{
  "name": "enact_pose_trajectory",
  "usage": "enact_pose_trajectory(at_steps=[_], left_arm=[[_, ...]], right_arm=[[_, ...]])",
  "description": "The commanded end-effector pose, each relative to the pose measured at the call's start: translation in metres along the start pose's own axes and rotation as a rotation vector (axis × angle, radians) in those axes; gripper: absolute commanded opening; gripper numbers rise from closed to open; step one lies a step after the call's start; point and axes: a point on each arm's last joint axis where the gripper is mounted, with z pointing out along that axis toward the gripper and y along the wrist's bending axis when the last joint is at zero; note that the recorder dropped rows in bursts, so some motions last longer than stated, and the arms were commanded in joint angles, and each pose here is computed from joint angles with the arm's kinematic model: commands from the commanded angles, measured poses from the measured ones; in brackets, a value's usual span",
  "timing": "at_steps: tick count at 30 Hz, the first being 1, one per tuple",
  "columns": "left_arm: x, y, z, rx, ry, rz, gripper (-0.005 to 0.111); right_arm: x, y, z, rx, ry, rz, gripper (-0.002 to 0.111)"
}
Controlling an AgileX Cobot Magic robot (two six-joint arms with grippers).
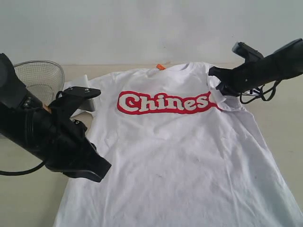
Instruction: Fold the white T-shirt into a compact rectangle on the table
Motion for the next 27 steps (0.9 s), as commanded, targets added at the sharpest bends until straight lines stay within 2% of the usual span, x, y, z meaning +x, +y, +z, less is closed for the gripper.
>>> enact_pose_trajectory(at_steps=[1, 17, 27], left_arm=[[-0.002, -0.001, -0.001, -0.002, -0.016, 0.002, 0.005], [-0.002, -0.001, -0.001, -0.001, -0.013, 0.002, 0.005], [-0.002, -0.001, -0.001, -0.001, -0.013, 0.002, 0.005]], right_arm=[[-0.011, 0.02, -0.011, -0.036, -0.037, -0.048, 0.0], [-0.008, 0.021, -0.012, -0.049, 0.011, -0.049, 0.0], [0.007, 0.0, -0.013, 0.168, 0.166, -0.078, 0.0]])
